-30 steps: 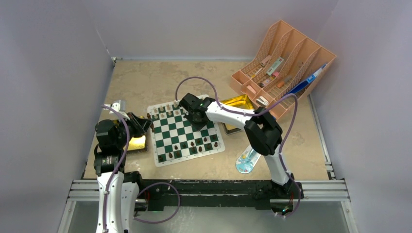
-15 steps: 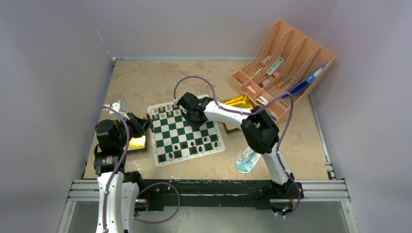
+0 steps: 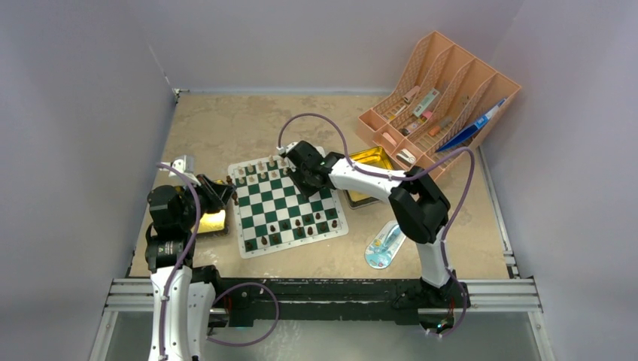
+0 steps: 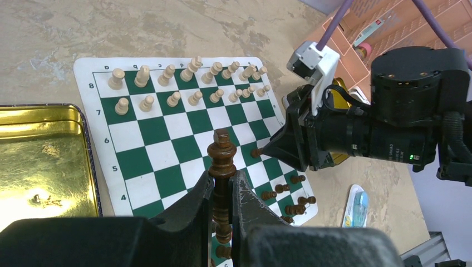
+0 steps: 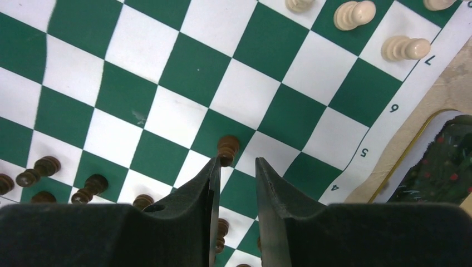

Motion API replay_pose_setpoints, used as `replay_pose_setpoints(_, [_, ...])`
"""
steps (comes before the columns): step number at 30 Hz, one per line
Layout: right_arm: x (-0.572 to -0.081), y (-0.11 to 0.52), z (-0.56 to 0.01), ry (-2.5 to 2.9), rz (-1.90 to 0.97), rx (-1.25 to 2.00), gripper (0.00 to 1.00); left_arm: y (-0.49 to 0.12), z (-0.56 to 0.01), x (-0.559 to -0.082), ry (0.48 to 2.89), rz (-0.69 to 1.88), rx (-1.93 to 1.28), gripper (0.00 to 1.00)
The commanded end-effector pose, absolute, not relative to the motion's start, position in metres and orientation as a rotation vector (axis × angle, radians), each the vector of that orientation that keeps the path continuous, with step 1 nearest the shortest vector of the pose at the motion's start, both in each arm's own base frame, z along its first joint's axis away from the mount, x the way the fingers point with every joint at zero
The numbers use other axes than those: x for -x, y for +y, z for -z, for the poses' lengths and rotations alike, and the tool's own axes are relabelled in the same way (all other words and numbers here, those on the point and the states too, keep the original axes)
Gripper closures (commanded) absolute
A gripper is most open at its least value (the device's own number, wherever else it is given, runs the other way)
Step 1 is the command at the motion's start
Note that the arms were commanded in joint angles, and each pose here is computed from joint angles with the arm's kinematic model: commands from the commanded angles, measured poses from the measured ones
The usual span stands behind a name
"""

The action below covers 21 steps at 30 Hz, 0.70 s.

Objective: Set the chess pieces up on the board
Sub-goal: Pick up the chess piece from the chessboard.

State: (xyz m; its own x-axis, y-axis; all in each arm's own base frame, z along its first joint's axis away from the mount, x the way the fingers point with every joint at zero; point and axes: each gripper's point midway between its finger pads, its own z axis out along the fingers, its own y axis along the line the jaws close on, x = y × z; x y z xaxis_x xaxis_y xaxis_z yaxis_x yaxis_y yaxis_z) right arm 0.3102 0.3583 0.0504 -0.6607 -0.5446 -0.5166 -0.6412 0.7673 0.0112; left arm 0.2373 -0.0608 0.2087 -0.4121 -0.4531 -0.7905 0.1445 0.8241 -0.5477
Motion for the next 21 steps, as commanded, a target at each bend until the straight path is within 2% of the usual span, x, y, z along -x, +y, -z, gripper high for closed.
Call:
replay_pose_setpoints(1, [-0.317, 0.369, -0.079, 2.385, -0.351, 0.829, 0.69, -0.061, -0.234, -0.241, 1.825, 0.656, 0.195, 1.0])
replay_pose_setpoints(15, [-0.309, 0.365, -0.062, 2.412, -0.372, 0.806, 0.71, -0.061, -0.234, -0.24, 1.827, 0.656, 0.19, 1.0])
replay_pose_setpoints(21, [-0.312, 0.367, -0.065, 2.379, -0.385, 0.798, 0.76, -0.061, -0.233, -0.24, 1.829, 0.655, 0.191, 1.0])
